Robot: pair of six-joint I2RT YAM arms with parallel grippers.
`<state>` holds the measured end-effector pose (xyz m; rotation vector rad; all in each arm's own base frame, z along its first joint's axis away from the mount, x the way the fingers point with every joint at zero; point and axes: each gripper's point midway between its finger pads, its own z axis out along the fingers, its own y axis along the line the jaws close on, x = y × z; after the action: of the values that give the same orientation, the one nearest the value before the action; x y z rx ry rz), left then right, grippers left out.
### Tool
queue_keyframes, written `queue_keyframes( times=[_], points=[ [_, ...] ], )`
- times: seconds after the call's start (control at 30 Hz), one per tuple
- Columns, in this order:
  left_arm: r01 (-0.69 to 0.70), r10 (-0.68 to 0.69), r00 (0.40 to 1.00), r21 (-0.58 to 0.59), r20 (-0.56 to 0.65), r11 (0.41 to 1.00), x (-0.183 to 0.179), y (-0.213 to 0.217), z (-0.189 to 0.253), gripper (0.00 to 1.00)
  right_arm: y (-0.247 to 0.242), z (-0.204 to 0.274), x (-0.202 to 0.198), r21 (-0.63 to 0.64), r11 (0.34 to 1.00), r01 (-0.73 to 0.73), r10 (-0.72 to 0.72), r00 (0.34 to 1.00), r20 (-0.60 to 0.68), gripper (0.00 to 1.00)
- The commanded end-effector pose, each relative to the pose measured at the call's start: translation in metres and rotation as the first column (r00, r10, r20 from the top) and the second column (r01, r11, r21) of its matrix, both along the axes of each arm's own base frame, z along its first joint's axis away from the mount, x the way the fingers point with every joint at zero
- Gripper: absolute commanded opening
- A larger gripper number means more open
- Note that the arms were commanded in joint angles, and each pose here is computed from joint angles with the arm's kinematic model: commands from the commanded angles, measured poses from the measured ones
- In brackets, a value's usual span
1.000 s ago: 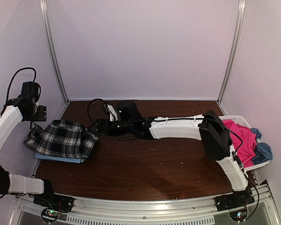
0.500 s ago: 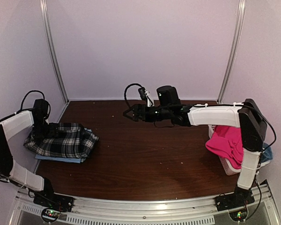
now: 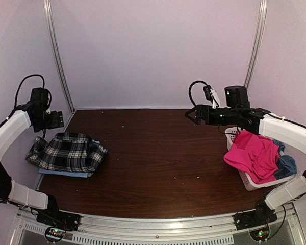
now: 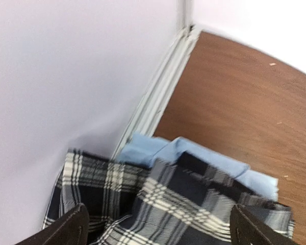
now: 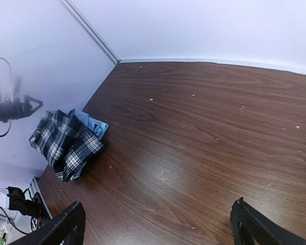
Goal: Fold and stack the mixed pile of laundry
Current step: Pick up the crumpled trousers from the bin.
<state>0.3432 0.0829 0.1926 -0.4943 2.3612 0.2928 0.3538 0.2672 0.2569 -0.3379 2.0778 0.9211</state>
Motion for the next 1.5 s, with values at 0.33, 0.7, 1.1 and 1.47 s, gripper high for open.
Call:
queue_keyframes(
  times=[0.33,0.7,1.1,1.47],
  points=[
    [0.521,-0.532,0.832,0.108,0.158,0.846,0.043,-0.201,0.071,0.98,-0.245,-0.045,-0.045,-0.383,0.682,0.624,-0.692,0.719,-0.062,1.0],
    [0.583,-0.592,0.793,0.105,0.143,0.806,0.06,-0.251,0.057,0.97,-0.337,-0.11,-0.067,-0.554,0.378,0.742,-0.905,0.422,-0.051,1.0],
    [0.56,-0.574,0.807,0.13,0.139,0.818,0.064,-0.247,0.055,0.98,-0.344,-0.195,-0.062,-0.629,0.392,0.672,-0.915,0.356,-0.19,0.82],
    [0.551,-0.568,0.809,0.143,0.152,0.822,0.066,-0.246,0.061,0.98,-0.331,-0.047,-0.033,-0.398,0.482,0.781,-0.857,0.515,-0.027,0.0]
  ],
)
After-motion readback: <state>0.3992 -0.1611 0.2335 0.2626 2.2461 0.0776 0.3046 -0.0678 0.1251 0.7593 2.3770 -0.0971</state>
